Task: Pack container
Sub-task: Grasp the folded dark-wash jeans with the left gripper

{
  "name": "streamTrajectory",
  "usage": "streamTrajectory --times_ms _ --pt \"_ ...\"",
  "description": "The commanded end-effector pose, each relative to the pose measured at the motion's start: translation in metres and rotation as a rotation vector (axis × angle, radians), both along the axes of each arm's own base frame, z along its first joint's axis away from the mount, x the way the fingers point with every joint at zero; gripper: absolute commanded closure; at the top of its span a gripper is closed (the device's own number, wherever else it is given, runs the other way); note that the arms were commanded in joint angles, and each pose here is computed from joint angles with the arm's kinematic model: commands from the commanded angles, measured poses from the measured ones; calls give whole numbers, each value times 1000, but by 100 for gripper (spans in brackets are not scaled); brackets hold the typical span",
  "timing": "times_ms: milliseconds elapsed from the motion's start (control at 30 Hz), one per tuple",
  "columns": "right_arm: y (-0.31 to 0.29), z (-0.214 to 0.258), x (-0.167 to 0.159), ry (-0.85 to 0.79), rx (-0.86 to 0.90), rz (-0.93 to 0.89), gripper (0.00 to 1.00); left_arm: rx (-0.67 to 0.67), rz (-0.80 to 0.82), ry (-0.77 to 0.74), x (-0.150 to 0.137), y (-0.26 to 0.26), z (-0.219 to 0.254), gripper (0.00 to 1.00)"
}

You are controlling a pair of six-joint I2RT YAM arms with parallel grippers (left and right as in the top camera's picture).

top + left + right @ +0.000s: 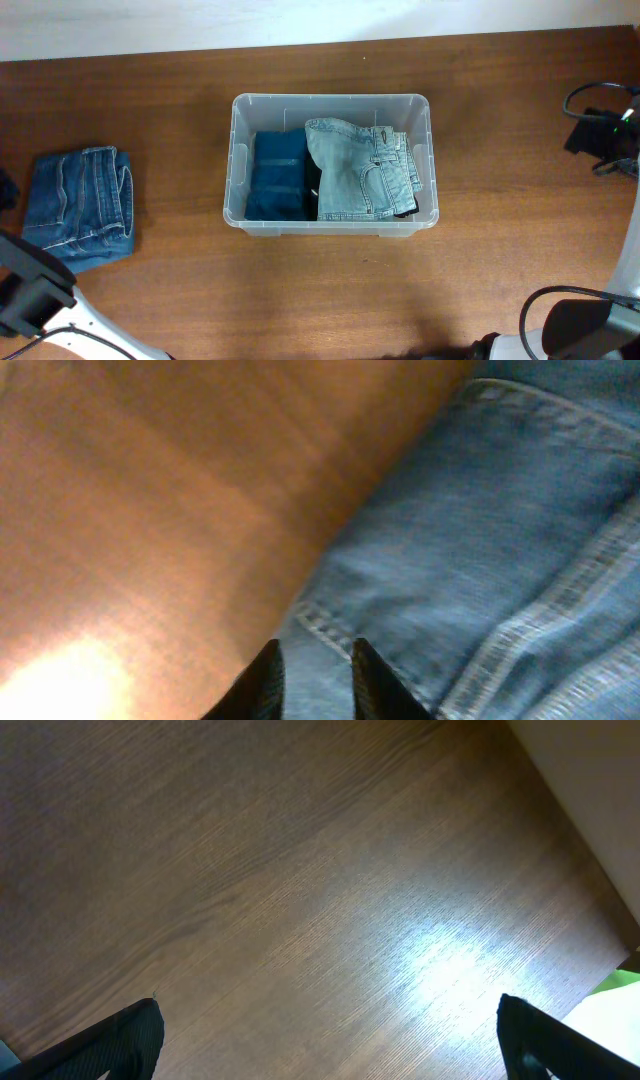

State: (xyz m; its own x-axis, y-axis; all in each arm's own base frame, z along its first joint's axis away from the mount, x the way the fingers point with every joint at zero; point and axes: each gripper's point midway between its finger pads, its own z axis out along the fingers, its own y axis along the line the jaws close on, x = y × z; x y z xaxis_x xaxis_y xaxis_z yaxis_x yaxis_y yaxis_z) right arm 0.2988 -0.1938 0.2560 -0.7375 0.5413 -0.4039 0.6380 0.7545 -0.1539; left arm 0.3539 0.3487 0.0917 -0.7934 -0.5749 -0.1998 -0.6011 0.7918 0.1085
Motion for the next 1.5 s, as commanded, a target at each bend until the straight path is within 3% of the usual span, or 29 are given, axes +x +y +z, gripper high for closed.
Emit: streamTrajectory --times_ms 0,300,400,467,633,800,900,933,967,1000,1067,1167,1400,1467 --pt "-3 2 -1 -1 -11 -11 1 64 114 44 -22 14 6 79" --pt "-3 2 -1 -1 -11 -11 1 -31 224 184 -73 -3 -69 85" --pt "-3 2 -1 -1 -11 -11 1 -175 207 123 -63 -30 -79 95" --pt "-3 2 -1 -1 -11 -11 2 -257 202 107 -61 -46 -79 99" --pt "-3 2 -1 -1 -11 -11 1 -344 209 177 -77 -66 -71 99" --pt "-3 2 -1 -1 -11 -11 1 -306 209 161 -69 -53 -29 98" --pt "-3 2 -1 -1 -11 -11 1 -253 205 98 -57 -40 12 85" --pt "-3 2 -1 -1 -11 -11 1 -221 201 60 -52 -35 38 58" --pt "-3 2 -1 -1 -11 -11 1 -209 199 46 -50 -34 47 43" --pt "-3 2 -1 -1 -11 -11 1 -212 194 19 -45 -35 54 29" --pt "-3 2 -1 -1 -11 -11 1 -253 162 -29 -35 -40 54 16" --pt "-3 2 -1 -1 -11 -11 1 -330 34 -94 -19 -53 42 13" --pt "-3 2 -1 -1 -11 -11 1 -386 -23 -91 -15 -65 -37 13" --pt "-3 2 -1 -1 -11 -11 2 -381 -24 -96 -15 -65 -50 8"
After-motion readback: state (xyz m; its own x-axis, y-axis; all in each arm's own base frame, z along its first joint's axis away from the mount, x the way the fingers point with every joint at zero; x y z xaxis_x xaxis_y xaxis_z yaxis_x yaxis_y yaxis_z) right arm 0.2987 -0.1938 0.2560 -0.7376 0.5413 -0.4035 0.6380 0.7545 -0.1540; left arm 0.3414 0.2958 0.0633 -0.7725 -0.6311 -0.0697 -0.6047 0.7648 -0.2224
